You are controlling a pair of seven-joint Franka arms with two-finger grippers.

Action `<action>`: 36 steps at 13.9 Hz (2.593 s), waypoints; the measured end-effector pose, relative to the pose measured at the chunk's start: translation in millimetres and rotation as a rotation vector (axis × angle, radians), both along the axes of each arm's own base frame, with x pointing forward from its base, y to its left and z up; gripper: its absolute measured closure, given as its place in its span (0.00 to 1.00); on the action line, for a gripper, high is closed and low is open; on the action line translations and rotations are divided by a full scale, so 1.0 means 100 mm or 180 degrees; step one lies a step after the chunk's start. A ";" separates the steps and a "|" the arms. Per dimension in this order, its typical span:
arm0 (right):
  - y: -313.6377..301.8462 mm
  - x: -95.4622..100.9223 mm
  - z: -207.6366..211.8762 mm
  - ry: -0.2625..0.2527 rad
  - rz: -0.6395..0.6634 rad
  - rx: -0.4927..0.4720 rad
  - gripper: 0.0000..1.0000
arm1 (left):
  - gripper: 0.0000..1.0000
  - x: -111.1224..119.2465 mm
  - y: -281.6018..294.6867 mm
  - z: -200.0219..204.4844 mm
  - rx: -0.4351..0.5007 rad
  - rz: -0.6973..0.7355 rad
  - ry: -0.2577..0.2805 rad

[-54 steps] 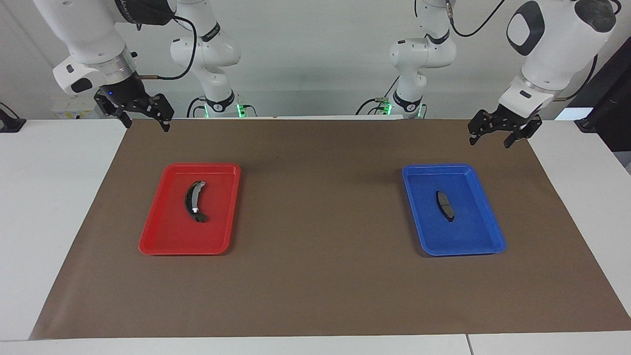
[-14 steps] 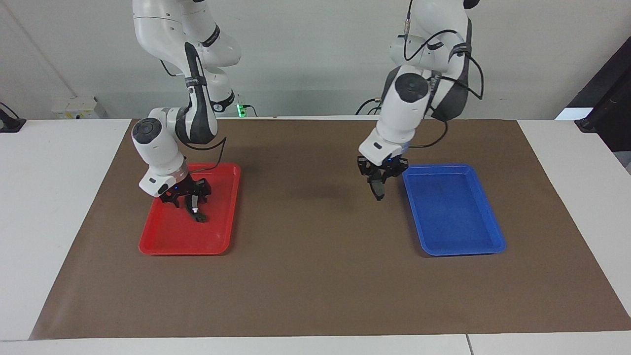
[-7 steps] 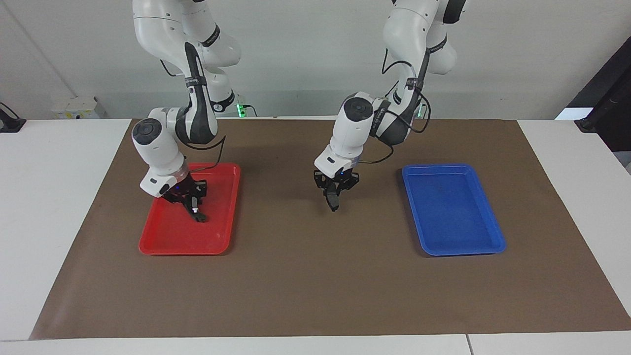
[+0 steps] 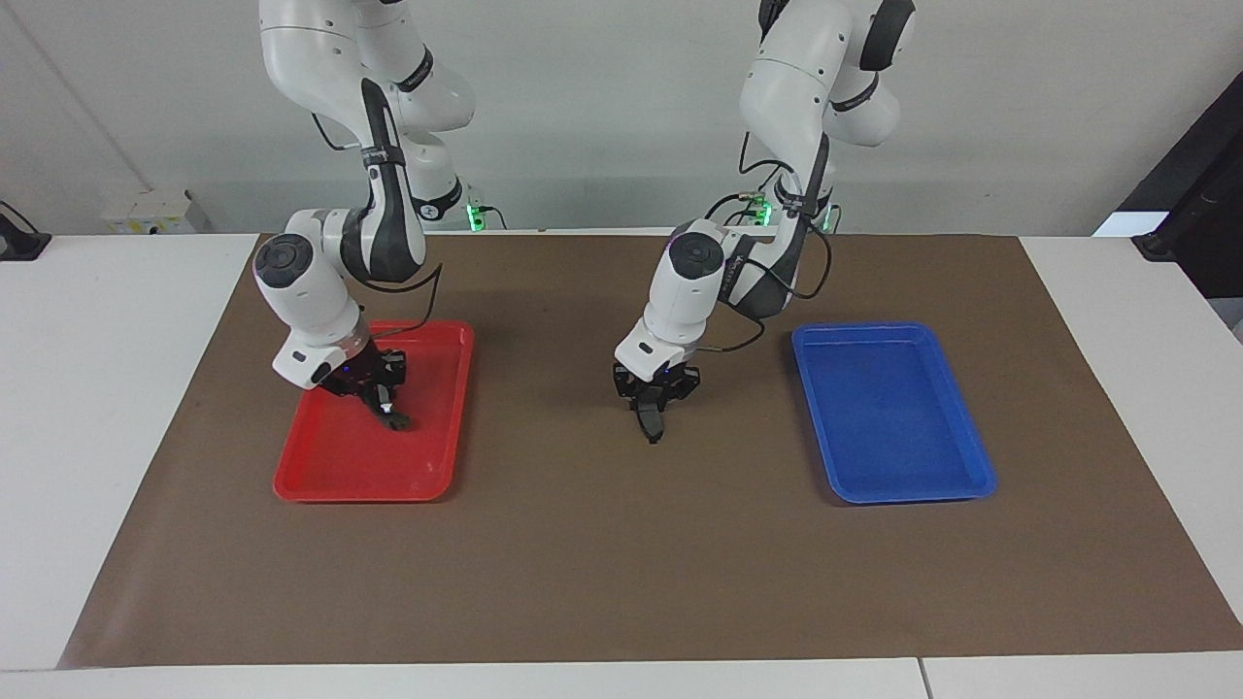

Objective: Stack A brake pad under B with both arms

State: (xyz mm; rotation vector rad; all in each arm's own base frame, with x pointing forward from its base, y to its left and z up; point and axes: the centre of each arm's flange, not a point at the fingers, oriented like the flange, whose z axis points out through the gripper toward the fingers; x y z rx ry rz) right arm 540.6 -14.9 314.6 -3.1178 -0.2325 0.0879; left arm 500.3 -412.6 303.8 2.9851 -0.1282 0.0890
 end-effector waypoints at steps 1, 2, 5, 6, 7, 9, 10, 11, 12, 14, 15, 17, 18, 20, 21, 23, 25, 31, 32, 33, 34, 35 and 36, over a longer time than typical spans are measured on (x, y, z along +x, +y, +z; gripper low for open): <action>0.05 0.05 0.10 0.0014 -0.0090 -0.0005 0.56 | 0.20 0.00 0.00 0.10 0.0003 -0.0003 0.0017; 0.15 0.10 0.20 0.0033 -0.0170 -0.0011 0.56 | 0.07 0.01 0.03 0.27 0.0022 -0.0001 0.0052; 0.66 0.21 0.50 0.0055 -0.0422 -0.0042 0.56 | 0.00 0.11 0.51 1.02 0.0114 0.0125 0.0218; 0.90 0.23 0.60 0.0013 -0.0493 -0.0047 0.56 | 0.00 0.18 0.79 1.27 0.0145 0.0131 0.0277; 1.14 0.23 0.66 -0.0038 -0.0525 -0.0042 0.56 | 0.00 0.24 1.08 1.45 0.0168 0.0089 0.0320; 1.58 0.22 0.73 -0.0149 -0.0573 -0.0016 0.56 | 0.00 0.41 1.72 1.64 0.0194 -0.0066 0.0384; 1.77 0.22 0.75 -0.0175 -0.0609 -0.0008 0.56 | 0.00 0.49 2.02 1.67 0.0198 -0.0143 0.0415; 1.96 0.24 0.77 -0.0202 -0.0640 0.0002 0.56 | 0.00 0.56 2.30 1.68 0.0196 -0.0231 0.0437; 2.18 0.28 0.79 -0.0236 -0.0655 0.0016 0.56 | 0.00 0.60 2.56 1.71 0.0190 -0.0298 0.0466; 2.68 0.39 0.76 -0.0285 -0.0593 0.0041 0.56 | 0.00 0.60 2.93 1.82 0.0176 -0.0310 0.0530; 2.90 0.43 0.70 -0.0289 -0.0543 0.0052 0.56 | 0.00 0.55 3.05 1.92 0.0193 -0.0302 0.0554; 3.24 0.47 0.54 -0.0238 -0.0459 0.0103 0.56 | 0.00 0.40 3.18 2.19 0.0343 -0.0332 0.0555; 3.36 0.47 0.46 -0.0217 -0.0419 0.0106 0.56 | 0.00 0.31 3.21 2.34 0.0403 -0.0360 0.0551; 3.59 0.49 0.35 -0.0218 -0.0333 0.0112 0.56 | 0.00 0.18 3.27 2.62 0.0441 -0.0424 0.0541; 3.68 0.50 0.32 -0.0224 -0.0298 0.0123 0.56 | 0.00 0.16 3.32 2.72 0.0443 -0.0426 0.0519; 3.81 0.49 0.24 -0.0199 -0.0244 0.0140 0.56 | 0.00 0.19 3.43 2.81 0.0434 -0.0392 0.0466; 3.91 0.45 0.14 -0.0154 -0.0191 0.0136 0.56 | 0.00 0.25 3.52 2.87 0.0427 -0.0364 0.0426; 4.10 0.34 0.06 -0.0155 -0.0075 0.0142 0.56 | 0.01 0.46 3.55 2.93 0.0439 -0.0336 0.0435; 4.13 0.34 0.04 -0.0171 -0.0068 0.0153 0.56 | 0.00 0.48 3.59 2.90 0.0441 -0.0312 0.0484; 4.14 0.34 0.01 -0.0178 -0.0065 0.0157 0.56 | 0.00 0.48 3.68 2.88 0.0440 -0.0265 0.0534; 4.14 0.34 -0.03 -0.0176 -0.0064 0.0155 0.56 | 0.00 0.47 3.77 2.86 0.0437 -0.0222 0.0583; 4.14 0.34 -0.06 -0.0168 -0.0064 0.0149 0.56 | 0.00 0.47 3.84 2.85 0.0433 -0.0198 0.0613; 4.14 0.34 -0.09 -0.0158 -0.0064 0.0141 0.56 | 0.00 0.46 3.86 2.84 0.0432 -0.0186 0.0633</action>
